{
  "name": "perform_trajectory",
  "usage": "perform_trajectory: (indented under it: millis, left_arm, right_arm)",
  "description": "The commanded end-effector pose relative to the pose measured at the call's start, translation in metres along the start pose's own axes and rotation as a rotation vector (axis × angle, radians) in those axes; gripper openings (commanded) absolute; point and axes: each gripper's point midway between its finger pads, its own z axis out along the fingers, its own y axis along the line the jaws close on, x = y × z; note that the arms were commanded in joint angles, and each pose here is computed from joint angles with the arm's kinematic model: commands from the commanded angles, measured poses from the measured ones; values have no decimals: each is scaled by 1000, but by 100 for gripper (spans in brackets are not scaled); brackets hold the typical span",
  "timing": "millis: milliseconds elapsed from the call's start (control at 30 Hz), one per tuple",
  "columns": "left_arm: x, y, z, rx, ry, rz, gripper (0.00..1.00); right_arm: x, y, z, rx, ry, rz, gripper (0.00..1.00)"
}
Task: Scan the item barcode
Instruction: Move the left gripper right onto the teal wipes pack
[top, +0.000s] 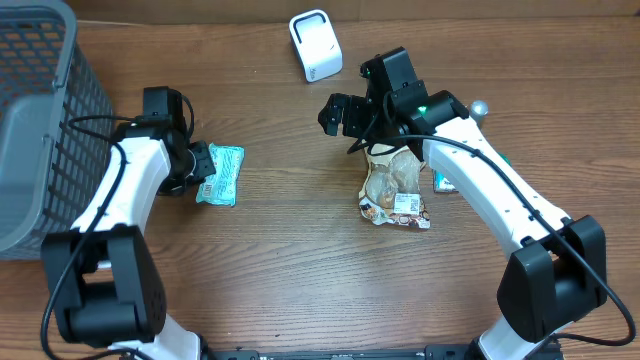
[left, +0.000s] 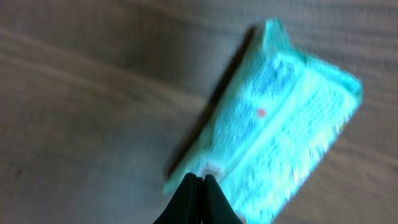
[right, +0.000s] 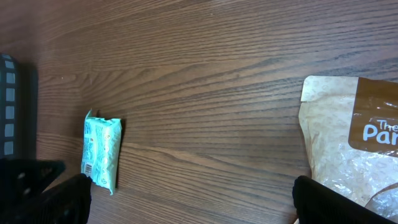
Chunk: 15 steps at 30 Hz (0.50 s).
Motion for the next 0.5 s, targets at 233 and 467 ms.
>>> perform_trajectory:
  millis: [233, 467]
  left_arm:
    - [23, -35, 57, 154, 148, 28, 4]
    - [42, -77, 56, 246, 178, 193, 4]
  right_arm:
    - [-5, 6, -9, -21, -22, -2, 100]
    - [-5, 6, -9, -21, -22, -2, 100]
